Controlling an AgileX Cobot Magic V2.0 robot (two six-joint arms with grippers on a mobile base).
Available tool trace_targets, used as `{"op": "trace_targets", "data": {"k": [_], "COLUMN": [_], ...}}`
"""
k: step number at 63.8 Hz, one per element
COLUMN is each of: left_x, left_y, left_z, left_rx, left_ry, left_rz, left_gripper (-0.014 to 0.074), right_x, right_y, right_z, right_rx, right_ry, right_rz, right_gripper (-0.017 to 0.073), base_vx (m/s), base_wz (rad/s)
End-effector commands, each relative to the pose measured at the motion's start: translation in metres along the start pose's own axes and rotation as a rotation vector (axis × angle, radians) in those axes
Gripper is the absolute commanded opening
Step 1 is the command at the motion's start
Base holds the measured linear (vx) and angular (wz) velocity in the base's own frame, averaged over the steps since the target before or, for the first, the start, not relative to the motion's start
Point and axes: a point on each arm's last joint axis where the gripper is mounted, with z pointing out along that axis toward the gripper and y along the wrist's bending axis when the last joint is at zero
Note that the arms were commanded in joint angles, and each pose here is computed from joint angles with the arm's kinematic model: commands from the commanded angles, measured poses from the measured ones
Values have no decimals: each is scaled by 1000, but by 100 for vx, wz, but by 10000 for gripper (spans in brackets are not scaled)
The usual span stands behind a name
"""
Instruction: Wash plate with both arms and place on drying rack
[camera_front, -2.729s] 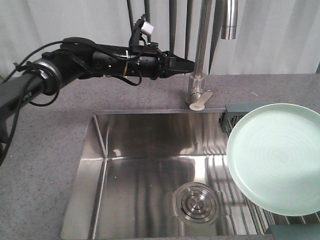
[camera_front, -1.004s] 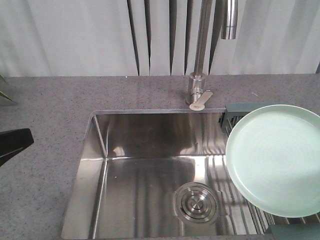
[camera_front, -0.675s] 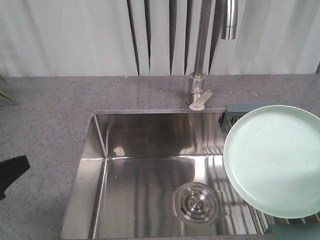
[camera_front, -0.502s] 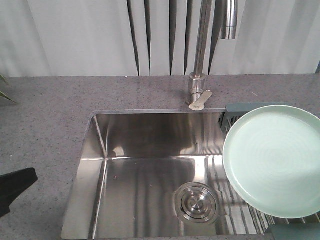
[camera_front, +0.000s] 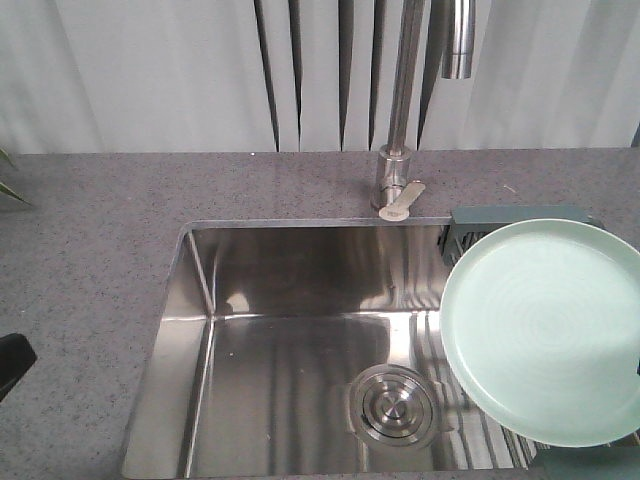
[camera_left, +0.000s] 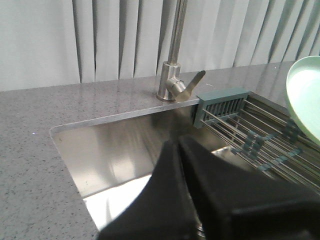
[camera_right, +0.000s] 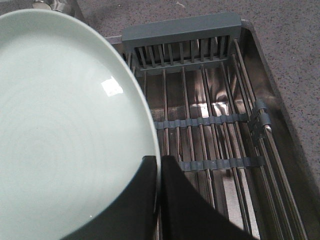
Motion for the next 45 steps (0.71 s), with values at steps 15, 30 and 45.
{"op": "trace_targets", "data": {"k": [15,30,45], "left_x": [36,50,53], "left_y": [4,11,14], "left_z": [-14,-15,-15], "left_rx": [-34,-62,-83], "left_ry": [-59,-67,-69], "left_rz": [8,2,-6], "left_gripper": [-7,-7,-6], "right_x": [-13,-12,-16], "right_y": [0,0,5], "right_z": [-5,-5,-9], "right_rx": [11,8,-34], "right_ry": [-76,-71,-44], "right_rz": [13,13,15], "right_gripper": [-1,-1,-1], "base_vx": [0,0,0], "base_wz": [0,0,0]}}
